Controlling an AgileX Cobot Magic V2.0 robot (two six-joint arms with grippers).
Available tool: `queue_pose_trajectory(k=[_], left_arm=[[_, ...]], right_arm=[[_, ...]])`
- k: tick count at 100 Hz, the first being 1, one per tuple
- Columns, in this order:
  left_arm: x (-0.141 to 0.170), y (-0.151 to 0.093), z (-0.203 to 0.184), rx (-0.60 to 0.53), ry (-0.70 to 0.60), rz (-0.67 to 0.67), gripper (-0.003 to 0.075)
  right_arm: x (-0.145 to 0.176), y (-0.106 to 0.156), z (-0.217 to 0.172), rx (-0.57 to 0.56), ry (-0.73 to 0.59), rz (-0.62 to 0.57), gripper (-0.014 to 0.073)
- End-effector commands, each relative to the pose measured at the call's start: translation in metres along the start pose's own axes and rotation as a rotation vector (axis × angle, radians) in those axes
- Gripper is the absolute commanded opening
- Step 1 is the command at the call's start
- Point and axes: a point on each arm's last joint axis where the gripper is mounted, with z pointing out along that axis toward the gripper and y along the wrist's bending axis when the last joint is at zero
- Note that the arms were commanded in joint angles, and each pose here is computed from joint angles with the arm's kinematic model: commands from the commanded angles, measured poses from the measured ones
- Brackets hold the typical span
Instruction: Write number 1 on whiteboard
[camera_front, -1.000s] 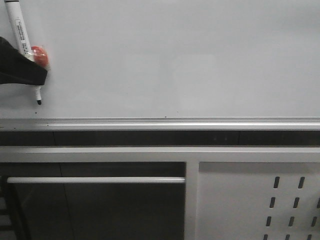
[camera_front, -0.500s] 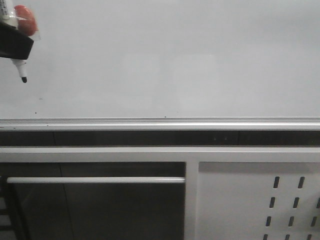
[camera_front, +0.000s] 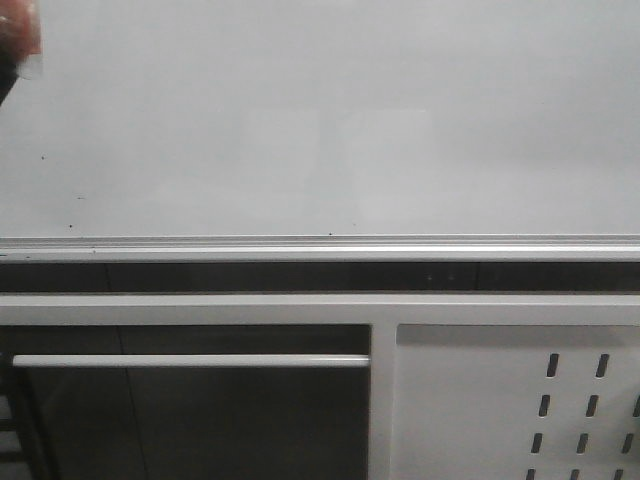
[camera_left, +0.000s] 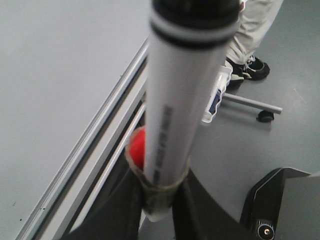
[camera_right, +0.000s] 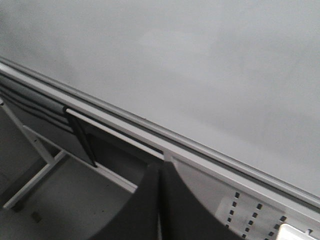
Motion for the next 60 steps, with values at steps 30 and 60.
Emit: queue_pose_trajectory(k=[30, 60], left_arm=[[-0.032, -0.006, 0.022, 0.112, 0.074, 0.053, -0.0018], [-0.052, 0.000, 0.041, 0.142, 0.068, 0.097, -0.0018]], right_arm=[[-0.024, -0.005, 0.029, -0.171, -0.053, 0.053, 0.0018], [-0.026, -0.011, 0.048, -0.236, 0.000, 0.135, 0.0293]])
